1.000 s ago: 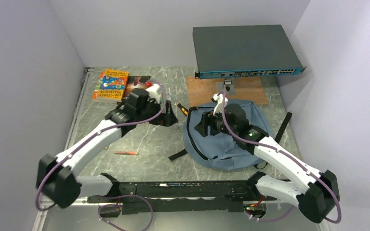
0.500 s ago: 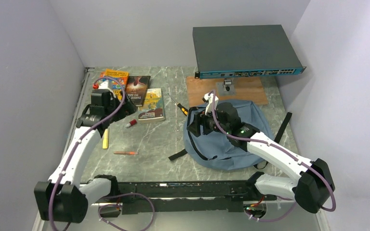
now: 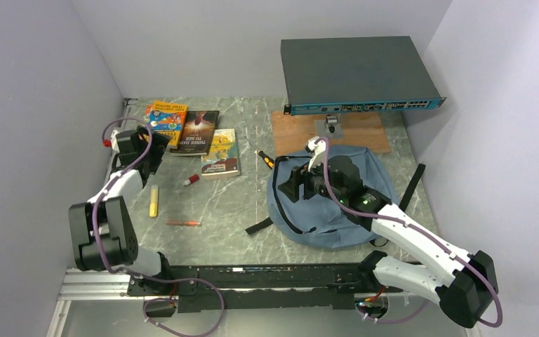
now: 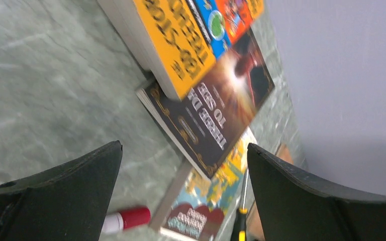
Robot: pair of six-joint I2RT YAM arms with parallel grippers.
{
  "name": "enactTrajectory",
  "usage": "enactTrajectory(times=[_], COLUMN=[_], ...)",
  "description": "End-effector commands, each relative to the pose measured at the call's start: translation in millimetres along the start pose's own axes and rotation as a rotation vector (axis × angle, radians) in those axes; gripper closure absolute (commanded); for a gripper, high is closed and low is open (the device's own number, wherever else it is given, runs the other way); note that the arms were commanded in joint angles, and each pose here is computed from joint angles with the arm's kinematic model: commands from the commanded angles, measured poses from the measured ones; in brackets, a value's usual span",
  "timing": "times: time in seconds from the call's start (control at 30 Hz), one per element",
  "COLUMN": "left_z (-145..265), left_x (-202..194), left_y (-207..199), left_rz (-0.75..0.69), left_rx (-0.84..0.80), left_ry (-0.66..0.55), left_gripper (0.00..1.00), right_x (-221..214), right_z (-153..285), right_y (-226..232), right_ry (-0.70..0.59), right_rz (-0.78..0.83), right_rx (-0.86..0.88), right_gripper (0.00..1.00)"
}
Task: Pack the student bag
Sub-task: Pick up the book from the center of the board.
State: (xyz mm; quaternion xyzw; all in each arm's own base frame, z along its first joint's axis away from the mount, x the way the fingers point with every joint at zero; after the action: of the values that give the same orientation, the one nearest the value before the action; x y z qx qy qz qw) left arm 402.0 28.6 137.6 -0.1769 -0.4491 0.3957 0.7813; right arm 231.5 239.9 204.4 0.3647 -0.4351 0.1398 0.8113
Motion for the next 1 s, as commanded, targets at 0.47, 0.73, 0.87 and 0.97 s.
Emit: enactTrajectory(times=[0.47, 0.73, 0.87, 0.97], left_z=[-109, -122, -116, -105], left_x=[39, 39, 43, 49], left_y=[29, 31, 31, 33], left_rz=[0.013, 0.091, 0.108, 0.115], left_rx=[-0.061, -0.09, -0.091, -0.087], left_ry=[-0.151, -0.136, -0.155, -0.183], left_gripper=[0.07, 0.33, 0.6, 0.78], right_x=[11, 12, 13, 13], right_z=[14, 13, 13, 13], right_y=[-1, -2, -1, -1], right_ry=[-0.068, -0.069, -0.071, -0.071], right_rz=[0.051, 0.044, 0.042, 0.04], right_rx=[-0.011, -0.02, -0.019, -0.017], right_gripper=[0.3, 0.3, 0.3, 0.3])
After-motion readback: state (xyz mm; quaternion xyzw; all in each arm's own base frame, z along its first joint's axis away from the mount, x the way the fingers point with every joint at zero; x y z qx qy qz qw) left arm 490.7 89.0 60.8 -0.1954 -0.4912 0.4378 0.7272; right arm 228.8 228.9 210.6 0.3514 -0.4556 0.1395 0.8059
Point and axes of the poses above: each gripper's point midway between its finger pads, its own z axis back along the fingers, its own y axis along the line the jaws close on, x = y × z, the point moved 1 cm from there along z, back along the fingers, and after that the axes turned 10 degrees about -z, right-handed, at the moved point
